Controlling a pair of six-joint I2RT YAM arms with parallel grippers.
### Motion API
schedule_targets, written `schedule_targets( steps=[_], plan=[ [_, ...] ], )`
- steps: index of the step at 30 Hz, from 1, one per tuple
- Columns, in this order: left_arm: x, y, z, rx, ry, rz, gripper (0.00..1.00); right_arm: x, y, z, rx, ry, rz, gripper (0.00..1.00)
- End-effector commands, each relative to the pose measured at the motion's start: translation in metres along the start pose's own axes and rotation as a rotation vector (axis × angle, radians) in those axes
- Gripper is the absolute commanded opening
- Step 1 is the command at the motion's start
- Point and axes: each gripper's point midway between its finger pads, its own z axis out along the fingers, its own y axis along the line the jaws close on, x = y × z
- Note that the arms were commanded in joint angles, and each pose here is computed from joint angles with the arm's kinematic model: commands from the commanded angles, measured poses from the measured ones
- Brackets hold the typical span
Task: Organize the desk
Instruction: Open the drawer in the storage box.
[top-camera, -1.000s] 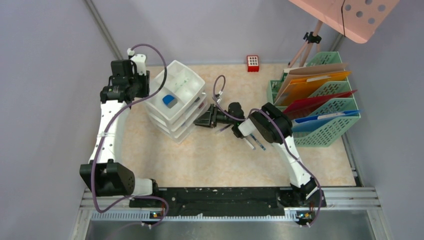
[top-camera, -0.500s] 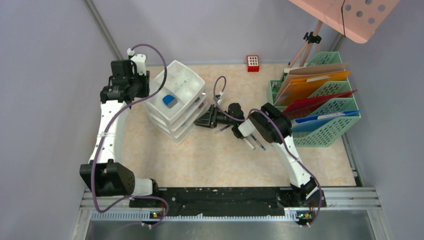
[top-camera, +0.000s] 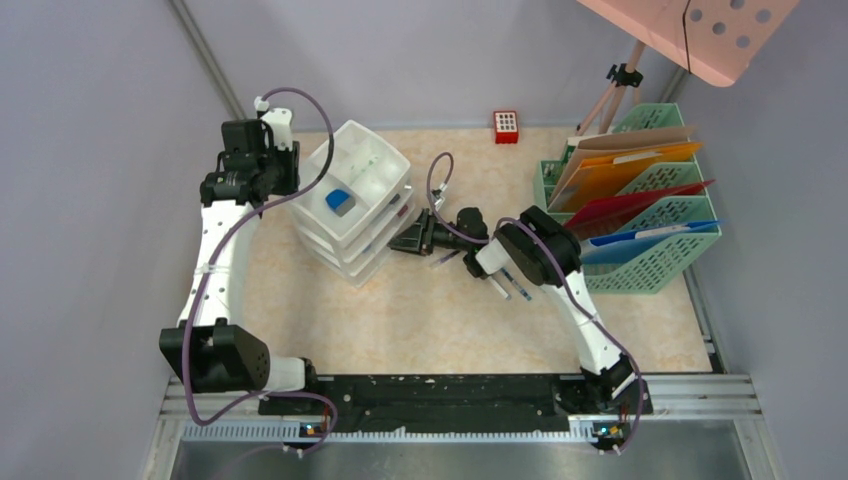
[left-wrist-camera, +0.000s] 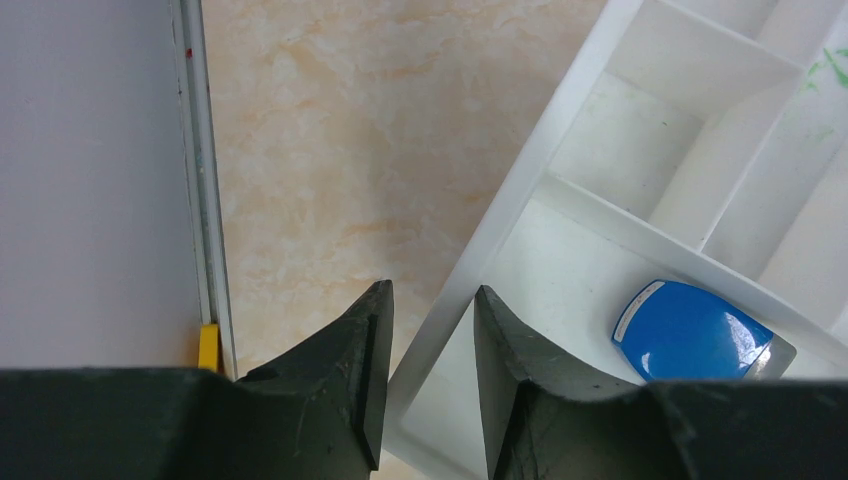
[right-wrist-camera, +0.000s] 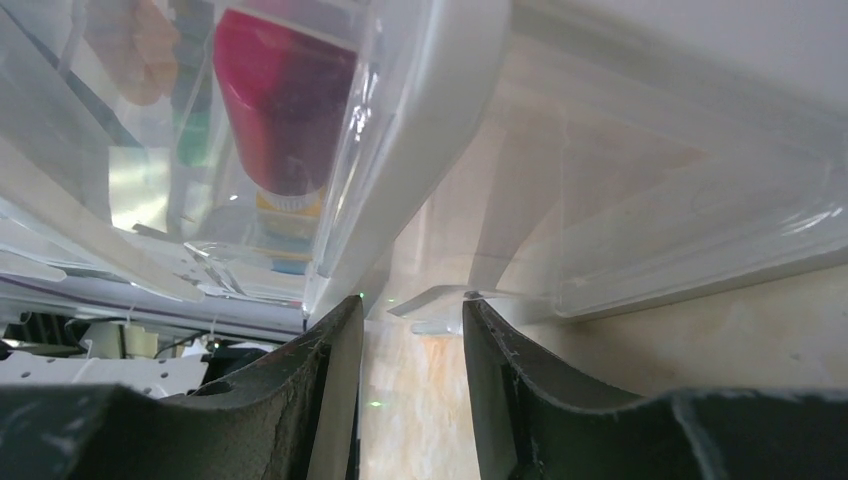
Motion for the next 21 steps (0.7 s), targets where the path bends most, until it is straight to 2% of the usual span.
schedule_targets(
  steps=[1,9,21],
  plan=[
    [0.024,-0.015,0.010,0.066,0.087,-0.059,0.38,-0.018,0.030,0.008,-0.129,-0.055,-0.098,0.42],
    [0.024,-0.013,0.010,0.054,0.088,-0.057,0.38,-0.021,0.046,0.002,-0.199,-0.069,-0.125,0.42],
    [0.022,-0.010,0.010,0.042,0.086,-0.054,0.36,-0.021,0.059,-0.002,-0.262,-0.053,-0.157,0.28]
  ],
)
